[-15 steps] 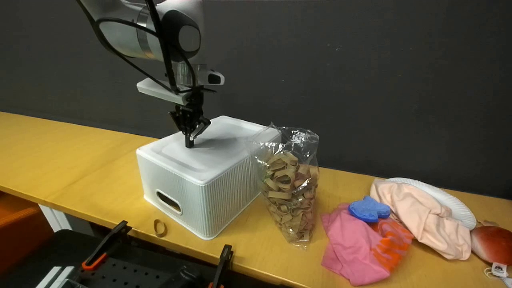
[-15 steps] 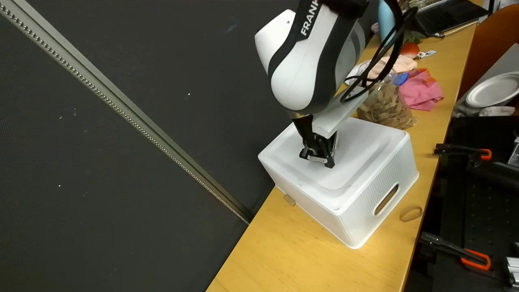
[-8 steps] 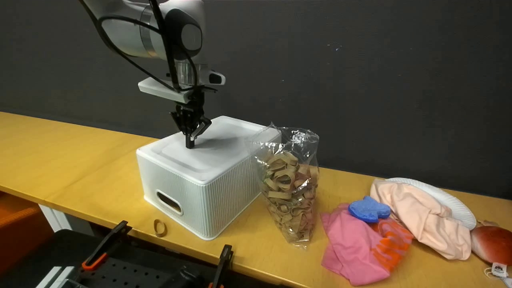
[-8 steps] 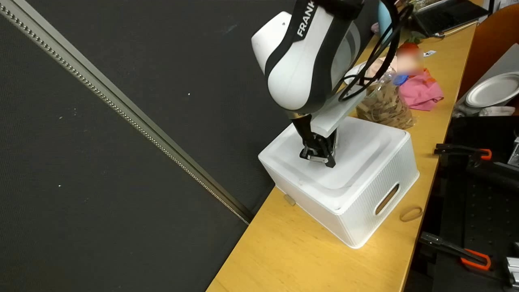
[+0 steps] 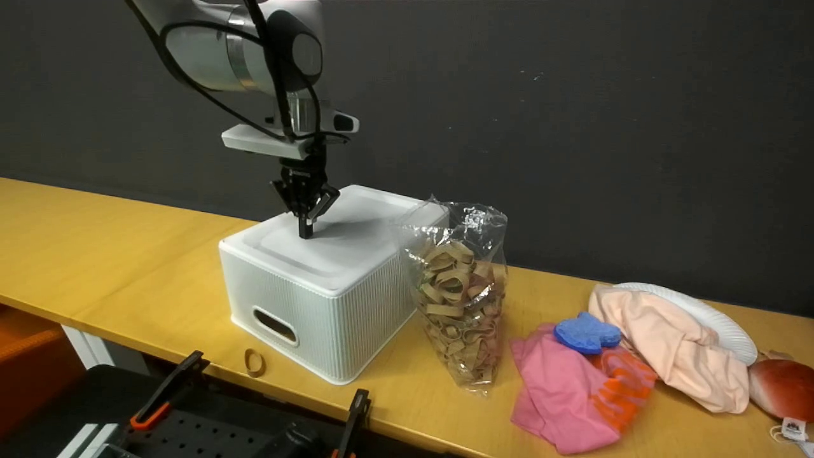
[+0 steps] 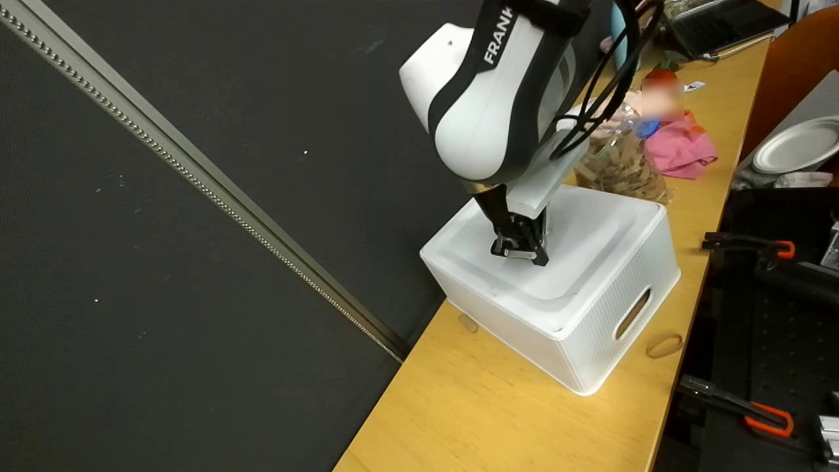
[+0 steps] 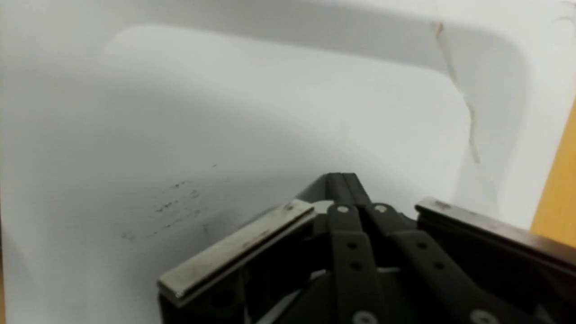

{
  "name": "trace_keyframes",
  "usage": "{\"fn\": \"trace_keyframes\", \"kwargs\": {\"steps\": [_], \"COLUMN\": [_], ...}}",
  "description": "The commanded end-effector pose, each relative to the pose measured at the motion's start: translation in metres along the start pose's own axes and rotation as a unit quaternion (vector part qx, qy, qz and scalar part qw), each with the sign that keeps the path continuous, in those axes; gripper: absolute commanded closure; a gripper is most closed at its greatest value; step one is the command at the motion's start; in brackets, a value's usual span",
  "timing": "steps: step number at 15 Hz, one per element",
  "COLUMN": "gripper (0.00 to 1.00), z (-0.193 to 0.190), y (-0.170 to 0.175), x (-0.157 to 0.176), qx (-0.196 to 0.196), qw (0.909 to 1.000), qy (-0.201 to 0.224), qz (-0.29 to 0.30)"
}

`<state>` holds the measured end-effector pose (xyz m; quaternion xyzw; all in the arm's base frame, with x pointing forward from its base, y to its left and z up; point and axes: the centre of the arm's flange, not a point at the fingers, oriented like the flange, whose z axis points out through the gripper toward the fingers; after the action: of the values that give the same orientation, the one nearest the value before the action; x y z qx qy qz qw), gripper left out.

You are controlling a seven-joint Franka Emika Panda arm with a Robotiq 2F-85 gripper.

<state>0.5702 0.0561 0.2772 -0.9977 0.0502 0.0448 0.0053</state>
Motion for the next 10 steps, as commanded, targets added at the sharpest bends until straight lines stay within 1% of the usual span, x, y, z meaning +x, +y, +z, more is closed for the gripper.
{"fn": "trace_keyframes", "kwargs": {"steps": [1,3,7,10], "gripper": [1.00,1.00,1.00,1.00], "z": [0.014,0.014,0.013,0.008], "y": [0.017,0.021,0.028,0.027], "x": [-0.010,-0.011,-0.017,-0.021], "qx": [-0.052,-0.065,-0.086,-0.091], "qw": [0.9984,0.9975,0.9955,0.9949], "qy": [-0.011,-0.005,-0.004,-0.003], "qz": [-0.018,-0.027,-0.039,-0.044]}}
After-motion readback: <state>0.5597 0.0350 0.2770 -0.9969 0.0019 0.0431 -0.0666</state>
